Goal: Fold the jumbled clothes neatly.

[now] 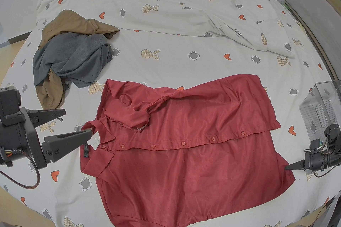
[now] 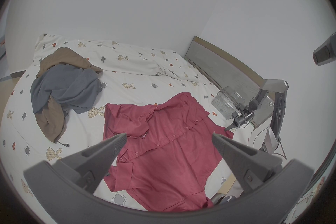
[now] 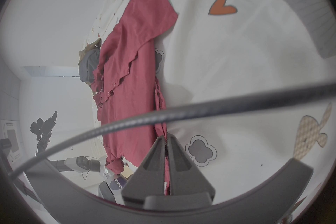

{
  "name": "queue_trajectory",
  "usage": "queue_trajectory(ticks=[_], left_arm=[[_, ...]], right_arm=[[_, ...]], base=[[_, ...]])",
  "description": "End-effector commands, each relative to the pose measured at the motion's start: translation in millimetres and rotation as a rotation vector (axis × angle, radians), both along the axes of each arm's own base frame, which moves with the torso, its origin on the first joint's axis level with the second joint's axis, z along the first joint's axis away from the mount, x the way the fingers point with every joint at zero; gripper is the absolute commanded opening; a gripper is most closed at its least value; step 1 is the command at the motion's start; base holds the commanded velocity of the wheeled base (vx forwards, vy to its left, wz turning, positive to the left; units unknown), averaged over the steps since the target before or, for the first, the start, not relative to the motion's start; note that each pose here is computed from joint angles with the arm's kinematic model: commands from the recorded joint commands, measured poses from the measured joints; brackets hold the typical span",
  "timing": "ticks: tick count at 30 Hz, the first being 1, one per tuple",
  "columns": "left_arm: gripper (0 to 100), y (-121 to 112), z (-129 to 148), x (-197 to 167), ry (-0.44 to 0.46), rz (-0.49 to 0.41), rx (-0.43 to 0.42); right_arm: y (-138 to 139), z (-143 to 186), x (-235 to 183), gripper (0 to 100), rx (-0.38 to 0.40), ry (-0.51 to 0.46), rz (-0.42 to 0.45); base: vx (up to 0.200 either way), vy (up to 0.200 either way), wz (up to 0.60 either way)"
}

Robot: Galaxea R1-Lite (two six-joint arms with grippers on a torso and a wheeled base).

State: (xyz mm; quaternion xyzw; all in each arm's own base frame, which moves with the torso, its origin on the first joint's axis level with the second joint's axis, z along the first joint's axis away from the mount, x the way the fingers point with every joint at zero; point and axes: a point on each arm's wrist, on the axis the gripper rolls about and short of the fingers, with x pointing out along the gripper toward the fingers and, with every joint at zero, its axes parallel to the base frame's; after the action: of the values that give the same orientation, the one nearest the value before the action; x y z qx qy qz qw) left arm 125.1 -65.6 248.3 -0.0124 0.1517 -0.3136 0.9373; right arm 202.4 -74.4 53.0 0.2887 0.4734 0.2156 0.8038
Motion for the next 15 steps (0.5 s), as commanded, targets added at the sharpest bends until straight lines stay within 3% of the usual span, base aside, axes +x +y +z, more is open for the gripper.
queue_trajectory(ticks=[1,15], left_arm=[[100,-0.4,-0.6,0.8,0.003,0.000,0.002],[100,0.0,-0.6,0.1,0.000,-0.001,0.003]], right_arm=[[0.6,22.7,-26.7,0,-0.049,-0.086,-0.056],[8.2,28.5,-61.6,0,-0.168,-0.073,-0.140]], base=[[0.000,0.000,0.00],[0.000,0.000,0.00]])
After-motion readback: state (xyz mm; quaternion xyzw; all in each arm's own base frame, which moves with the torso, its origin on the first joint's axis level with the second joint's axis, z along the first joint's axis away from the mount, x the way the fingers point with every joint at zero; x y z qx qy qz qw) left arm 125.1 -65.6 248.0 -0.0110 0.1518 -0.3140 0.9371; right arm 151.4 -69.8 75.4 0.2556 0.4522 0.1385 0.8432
